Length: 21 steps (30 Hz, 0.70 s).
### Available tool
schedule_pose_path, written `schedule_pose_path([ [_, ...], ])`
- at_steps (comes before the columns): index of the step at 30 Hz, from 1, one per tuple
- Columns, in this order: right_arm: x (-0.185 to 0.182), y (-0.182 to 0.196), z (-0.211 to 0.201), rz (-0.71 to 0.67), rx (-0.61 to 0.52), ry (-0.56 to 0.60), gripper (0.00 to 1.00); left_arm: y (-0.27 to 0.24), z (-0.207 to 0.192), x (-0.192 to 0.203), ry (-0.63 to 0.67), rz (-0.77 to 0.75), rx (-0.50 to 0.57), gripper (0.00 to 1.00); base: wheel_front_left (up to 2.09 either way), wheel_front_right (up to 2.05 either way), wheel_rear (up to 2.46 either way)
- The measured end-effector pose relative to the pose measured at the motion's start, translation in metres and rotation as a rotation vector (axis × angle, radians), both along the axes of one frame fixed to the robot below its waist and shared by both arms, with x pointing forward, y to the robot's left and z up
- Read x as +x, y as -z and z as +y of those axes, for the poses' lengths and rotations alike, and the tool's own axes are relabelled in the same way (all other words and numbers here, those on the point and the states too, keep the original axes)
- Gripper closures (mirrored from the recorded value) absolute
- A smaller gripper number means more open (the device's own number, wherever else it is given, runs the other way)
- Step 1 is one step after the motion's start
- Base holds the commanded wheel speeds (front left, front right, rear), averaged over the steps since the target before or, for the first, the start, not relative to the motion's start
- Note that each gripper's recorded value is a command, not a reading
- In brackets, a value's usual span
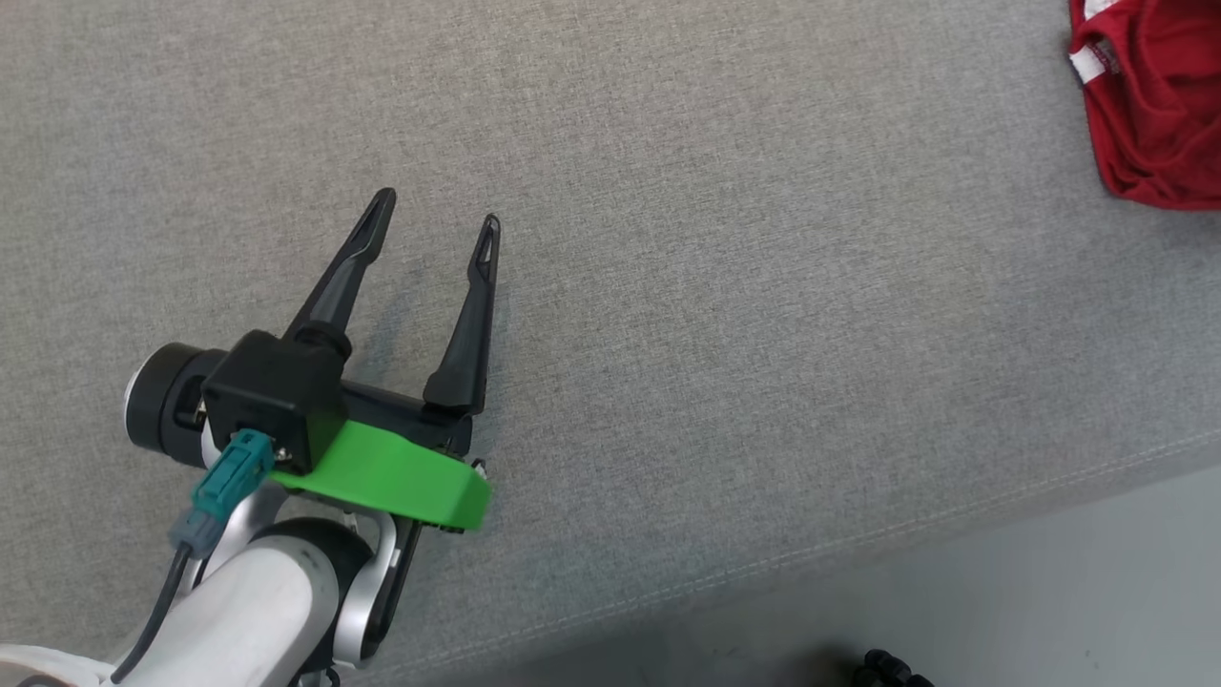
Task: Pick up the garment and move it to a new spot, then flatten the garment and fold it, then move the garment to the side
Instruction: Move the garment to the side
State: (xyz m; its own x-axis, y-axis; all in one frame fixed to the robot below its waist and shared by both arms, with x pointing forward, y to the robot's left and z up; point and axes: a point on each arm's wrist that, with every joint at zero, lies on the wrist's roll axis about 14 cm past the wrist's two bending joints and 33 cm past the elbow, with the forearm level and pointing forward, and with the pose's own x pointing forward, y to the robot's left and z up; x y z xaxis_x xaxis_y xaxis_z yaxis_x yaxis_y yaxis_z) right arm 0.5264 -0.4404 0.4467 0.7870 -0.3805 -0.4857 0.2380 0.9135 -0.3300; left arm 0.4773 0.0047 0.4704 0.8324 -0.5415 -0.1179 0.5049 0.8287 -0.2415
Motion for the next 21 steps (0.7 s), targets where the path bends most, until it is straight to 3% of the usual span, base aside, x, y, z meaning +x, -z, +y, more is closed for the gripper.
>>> schedule_pose_path([
  [1,0.001,0.003,0.003,0.000,-0.001,-0.007,0.00,0.001,0.001,0.000,-0.003,0.001,0.002,0.00,0.00,0.00,0.00],
  [13,-0.003,0.008,0.013,-0.012,0.003,-0.024,0.00,-0.002,0.003,0.003,-0.021,-0.009,-0.006,0.00,0.00,0.00,0.00],
  [21,0.006,-0.040,0.040,-0.192,0.044,-0.101,0.00,-0.013,0.011,-0.005,-0.063,-0.016,-0.028,0.00,0.00,0.00,0.00],
])
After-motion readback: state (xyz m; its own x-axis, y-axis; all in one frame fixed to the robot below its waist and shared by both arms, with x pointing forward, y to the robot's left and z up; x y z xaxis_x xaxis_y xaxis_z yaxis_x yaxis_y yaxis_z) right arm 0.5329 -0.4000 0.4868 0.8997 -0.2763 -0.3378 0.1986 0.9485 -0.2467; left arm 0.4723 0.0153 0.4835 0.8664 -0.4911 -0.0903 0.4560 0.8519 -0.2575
